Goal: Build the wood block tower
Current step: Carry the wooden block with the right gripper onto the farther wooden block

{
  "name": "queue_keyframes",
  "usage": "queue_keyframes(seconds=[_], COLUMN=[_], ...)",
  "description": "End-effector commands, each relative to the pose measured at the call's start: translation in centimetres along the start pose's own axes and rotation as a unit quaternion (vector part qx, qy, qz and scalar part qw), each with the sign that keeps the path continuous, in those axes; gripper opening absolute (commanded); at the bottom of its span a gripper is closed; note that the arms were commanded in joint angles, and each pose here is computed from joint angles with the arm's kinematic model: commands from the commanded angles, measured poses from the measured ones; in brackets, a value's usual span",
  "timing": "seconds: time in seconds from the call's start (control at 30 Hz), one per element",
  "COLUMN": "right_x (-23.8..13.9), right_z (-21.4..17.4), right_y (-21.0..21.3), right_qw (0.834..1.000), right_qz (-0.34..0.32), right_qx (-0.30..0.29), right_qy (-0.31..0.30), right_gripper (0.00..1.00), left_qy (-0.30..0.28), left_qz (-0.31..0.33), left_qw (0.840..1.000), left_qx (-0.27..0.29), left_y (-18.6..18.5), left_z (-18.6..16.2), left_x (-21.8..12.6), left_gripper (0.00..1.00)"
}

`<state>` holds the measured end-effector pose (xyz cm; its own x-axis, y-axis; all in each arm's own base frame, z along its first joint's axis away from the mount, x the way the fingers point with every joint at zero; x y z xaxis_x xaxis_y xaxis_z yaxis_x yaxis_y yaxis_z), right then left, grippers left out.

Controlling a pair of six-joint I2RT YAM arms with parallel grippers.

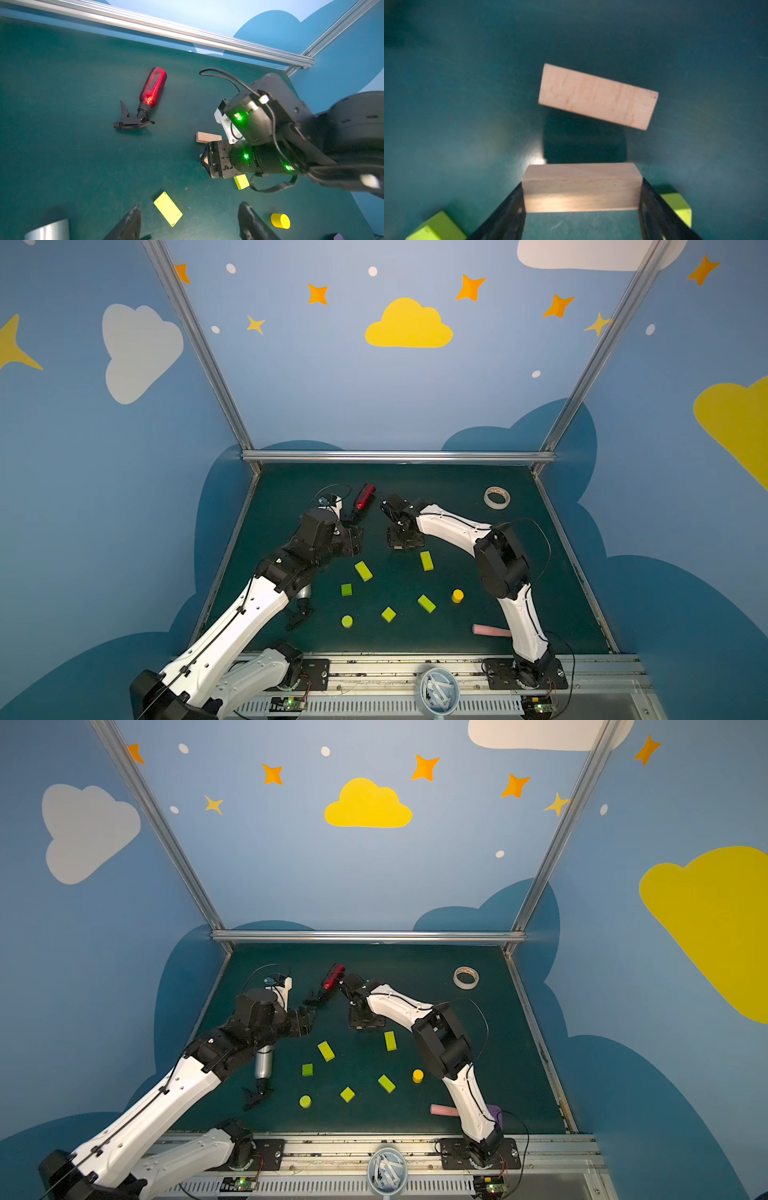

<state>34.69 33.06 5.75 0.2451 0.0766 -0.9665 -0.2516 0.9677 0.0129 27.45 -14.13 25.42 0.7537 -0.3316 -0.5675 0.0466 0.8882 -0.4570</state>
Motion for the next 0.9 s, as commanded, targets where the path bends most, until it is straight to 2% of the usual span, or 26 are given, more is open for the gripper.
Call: queue_keyframes(seconds=[0.0,0.4,0.87], right_x=[0.8,2.8,3.3], right_z=[0.5,1.1,1.6], right_y=[-0.2,-1.9,-2.5], right_qw=[1.000,0.998,0.997], right_qz=[-0.011,-0.035,-0.059], right_qx=[0.020,0.050,0.049], right_qy=[0.002,0.011,0.015], right_gripper=[0.58,0.54,0.55], left_qy=[-0.006,-0.006,-0.009], left_qz=[0.009,0.016,0.023], left_qw=[1.000,1.000,1.000], left_qx=[0.001,0.011,0.010], left_y=[0.5,0.8,1.2], left_z=[0.0,0.0,-0.2], left_x=[-0.3,-0.5,-0.7], left_gripper=[0.73,0.74,0.74])
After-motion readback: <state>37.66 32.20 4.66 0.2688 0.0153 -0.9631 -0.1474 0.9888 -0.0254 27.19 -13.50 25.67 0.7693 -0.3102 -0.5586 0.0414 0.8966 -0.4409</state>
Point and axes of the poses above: each gripper's point midway between its finger pads, its own x axis out along the fingers, its own y axis along the line the jaws close on, z = x × y, the point moved 2 cm from there along -x, back along the fingers, and after that the axes turned 10 degrees about -x, right-handed, at the moved point
